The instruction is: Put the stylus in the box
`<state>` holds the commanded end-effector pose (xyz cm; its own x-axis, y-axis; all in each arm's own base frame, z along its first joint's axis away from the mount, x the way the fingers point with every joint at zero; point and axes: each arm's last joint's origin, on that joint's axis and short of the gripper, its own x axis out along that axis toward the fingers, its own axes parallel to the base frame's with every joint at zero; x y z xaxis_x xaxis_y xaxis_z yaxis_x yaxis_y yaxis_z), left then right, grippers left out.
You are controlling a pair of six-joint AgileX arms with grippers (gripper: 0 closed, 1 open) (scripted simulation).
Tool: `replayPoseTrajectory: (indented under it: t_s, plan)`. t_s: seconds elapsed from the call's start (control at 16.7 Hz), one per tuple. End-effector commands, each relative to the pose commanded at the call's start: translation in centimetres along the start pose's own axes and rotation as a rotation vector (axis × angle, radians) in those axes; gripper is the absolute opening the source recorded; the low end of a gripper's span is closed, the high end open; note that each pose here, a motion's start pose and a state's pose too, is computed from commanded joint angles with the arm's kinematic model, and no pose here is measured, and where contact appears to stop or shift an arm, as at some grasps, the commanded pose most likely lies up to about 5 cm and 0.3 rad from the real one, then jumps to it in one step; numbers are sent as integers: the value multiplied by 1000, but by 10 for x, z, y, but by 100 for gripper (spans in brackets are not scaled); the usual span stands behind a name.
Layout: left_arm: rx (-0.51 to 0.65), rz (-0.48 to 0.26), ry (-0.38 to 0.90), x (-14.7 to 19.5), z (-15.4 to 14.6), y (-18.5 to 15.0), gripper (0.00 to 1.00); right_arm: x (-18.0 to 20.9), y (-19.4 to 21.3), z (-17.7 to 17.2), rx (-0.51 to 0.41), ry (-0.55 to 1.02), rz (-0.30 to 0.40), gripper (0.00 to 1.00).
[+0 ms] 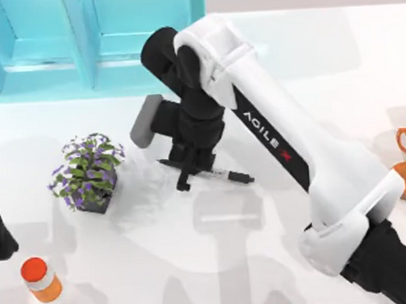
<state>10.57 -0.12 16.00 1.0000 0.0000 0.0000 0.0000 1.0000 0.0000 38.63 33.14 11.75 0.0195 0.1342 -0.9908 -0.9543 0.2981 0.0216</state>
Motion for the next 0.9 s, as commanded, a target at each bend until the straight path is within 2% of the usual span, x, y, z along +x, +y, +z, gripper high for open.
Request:
replayPoseTrajectory:
  t_s: [0.54, 0.9]
  plan:
    - [0, 0, 0, 0, 0, 0, 100, -62, -2, 14, 2, 17, 18, 0]
    - [0, 0, 0, 0, 0, 0, 100, -95, 3, 11, 1, 3, 1, 0]
